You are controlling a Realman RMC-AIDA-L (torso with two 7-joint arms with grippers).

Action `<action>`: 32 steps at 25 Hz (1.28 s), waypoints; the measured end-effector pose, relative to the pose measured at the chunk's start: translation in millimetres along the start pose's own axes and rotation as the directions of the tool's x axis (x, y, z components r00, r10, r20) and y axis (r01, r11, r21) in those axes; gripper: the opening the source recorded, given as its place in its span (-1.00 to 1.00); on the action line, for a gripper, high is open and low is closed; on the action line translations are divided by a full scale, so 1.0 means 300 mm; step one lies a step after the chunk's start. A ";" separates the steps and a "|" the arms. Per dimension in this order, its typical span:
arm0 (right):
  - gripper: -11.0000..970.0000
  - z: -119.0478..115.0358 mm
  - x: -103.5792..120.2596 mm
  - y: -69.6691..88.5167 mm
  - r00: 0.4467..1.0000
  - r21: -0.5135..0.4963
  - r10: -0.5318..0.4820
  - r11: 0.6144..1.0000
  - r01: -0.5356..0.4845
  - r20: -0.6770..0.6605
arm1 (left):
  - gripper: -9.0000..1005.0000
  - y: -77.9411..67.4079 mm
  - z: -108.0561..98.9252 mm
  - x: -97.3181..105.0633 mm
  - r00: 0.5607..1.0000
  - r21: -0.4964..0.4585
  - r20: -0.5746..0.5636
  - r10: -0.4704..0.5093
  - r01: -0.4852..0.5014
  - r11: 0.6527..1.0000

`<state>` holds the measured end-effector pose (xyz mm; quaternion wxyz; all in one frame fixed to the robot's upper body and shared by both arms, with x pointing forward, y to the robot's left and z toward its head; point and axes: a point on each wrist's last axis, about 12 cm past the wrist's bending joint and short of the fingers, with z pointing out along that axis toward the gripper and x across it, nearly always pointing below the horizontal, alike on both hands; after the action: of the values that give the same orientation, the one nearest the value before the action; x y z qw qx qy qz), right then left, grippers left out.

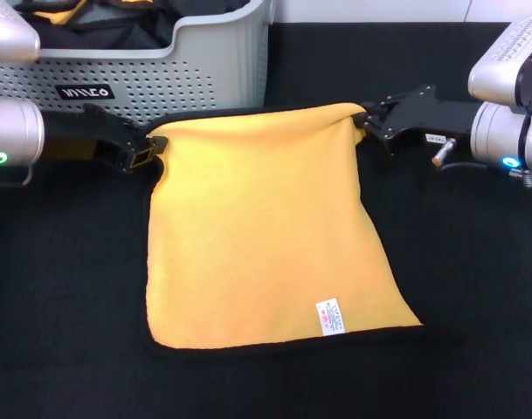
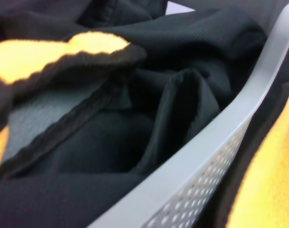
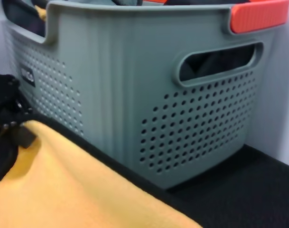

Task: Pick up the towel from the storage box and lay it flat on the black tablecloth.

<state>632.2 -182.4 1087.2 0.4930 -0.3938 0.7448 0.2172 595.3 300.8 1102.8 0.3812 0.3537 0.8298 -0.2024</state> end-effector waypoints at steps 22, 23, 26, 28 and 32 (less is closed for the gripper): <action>0.35 -0.233 0.066 0.075 0.984 -0.046 0.056 0.998 -0.049 0.168 | 0.14 -0.061 -0.166 0.043 0.980 0.193 0.198 -0.019 -0.020 0.981; 0.40 -0.258 0.073 0.090 0.981 -0.068 0.051 0.997 -0.039 0.184 | 0.14 -0.078 -0.178 0.042 0.973 0.234 0.229 -0.004 -0.051 0.971; 0.55 -0.341 0.091 0.141 0.967 -0.179 0.044 0.984 0.001 0.250 | 0.14 -0.131 -0.214 0.039 0.944 0.343 0.330 0.023 -0.142 0.928; 0.67 -0.408 0.096 0.179 0.947 -0.300 0.070 0.953 0.029 0.313 | 0.14 -0.172 -0.243 0.037 0.914 0.420 0.405 0.027 -0.212 0.883; 0.84 -0.515 0.102 0.236 0.901 -0.491 0.157 0.869 0.069 0.404 | 0.14 -0.226 -0.269 0.040 0.864 0.517 0.503 -0.002 -0.299 0.802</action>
<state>482.1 -261.6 1119.6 0.5229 -0.4310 0.5457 0.4929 499.9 309.6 1148.5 0.4638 0.4571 0.5758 -0.4943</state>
